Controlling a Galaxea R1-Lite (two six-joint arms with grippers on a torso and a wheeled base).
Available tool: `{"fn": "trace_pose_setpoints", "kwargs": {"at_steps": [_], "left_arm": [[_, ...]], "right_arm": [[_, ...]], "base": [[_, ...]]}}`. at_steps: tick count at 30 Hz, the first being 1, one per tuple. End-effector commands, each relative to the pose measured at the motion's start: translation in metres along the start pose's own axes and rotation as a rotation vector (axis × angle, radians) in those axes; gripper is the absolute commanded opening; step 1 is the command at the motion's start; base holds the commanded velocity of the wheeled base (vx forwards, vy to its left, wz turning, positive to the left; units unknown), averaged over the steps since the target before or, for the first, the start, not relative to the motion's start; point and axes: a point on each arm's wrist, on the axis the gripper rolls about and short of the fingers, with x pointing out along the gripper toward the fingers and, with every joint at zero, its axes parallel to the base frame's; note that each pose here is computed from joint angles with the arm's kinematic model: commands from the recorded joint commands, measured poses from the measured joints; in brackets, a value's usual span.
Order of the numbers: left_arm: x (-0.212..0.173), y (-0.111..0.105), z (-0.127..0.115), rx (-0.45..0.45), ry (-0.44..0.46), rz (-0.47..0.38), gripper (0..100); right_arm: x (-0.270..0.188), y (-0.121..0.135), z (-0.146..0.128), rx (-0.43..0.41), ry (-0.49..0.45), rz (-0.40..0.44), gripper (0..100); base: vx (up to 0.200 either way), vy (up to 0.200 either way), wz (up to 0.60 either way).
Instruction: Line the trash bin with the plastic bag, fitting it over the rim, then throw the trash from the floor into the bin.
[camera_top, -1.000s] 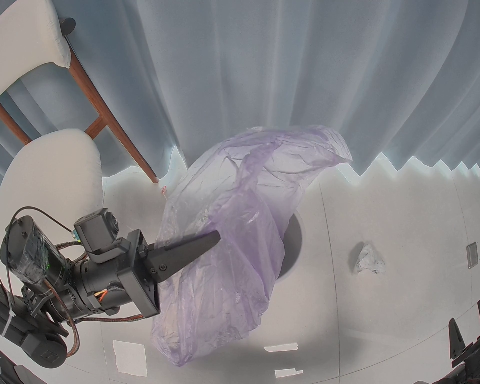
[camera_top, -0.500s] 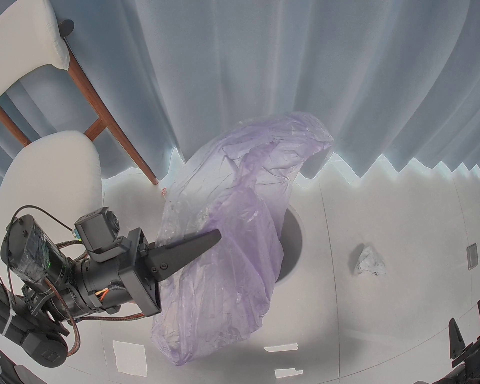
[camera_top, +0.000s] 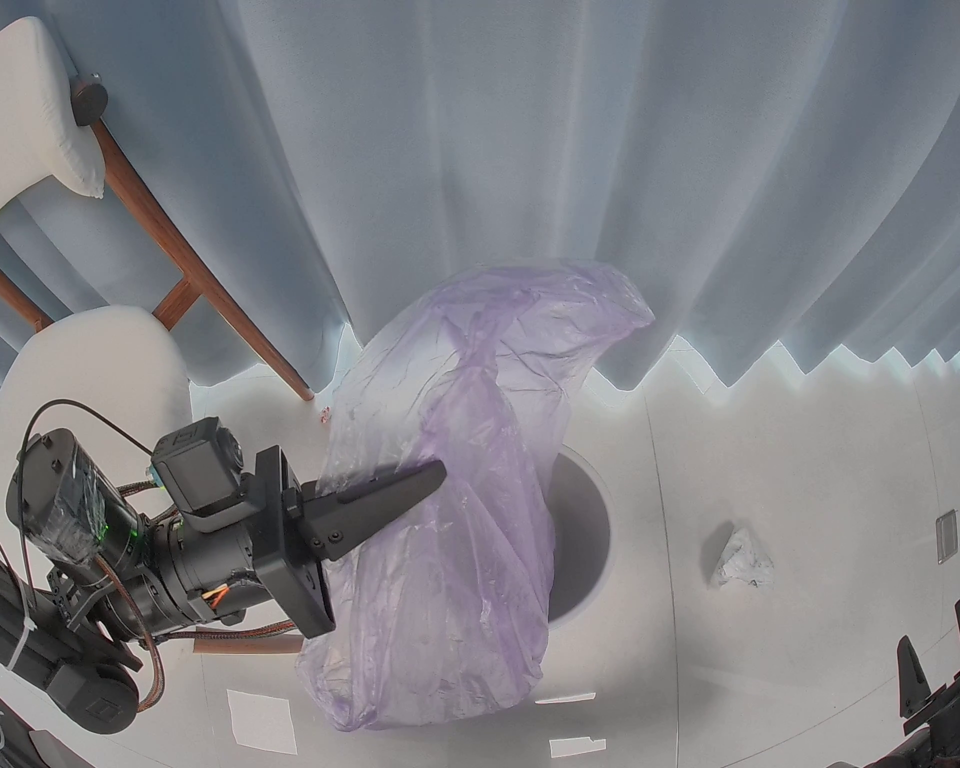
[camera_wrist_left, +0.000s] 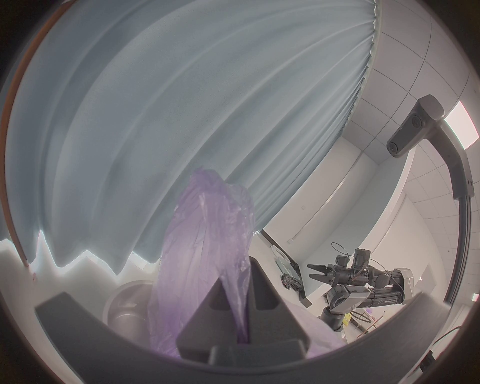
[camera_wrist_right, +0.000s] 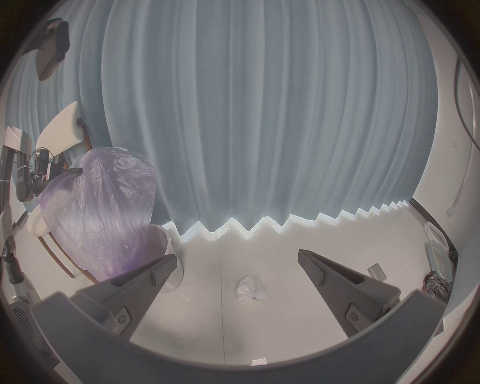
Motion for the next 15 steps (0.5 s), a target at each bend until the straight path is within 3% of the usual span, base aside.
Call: {"fn": "trace_pose_setpoints", "kwargs": {"at_steps": [1, 15], "left_arm": [[-0.001, -0.001, 0.001, 0.002, -0.004, -0.001, 0], [-0.007, -0.02, 0.014, 0.038, -0.052, -0.056, 0]], "right_arm": [[0.0, 0.0, -0.005, 0.001, 0.0, 0.0, 100], [0.0, 0.0, -0.005, -0.001, 0.0, 0.0, 100]], "base": [[0.0, 0.0, 0.0], [0.0, 0.0, 0.0]]}}
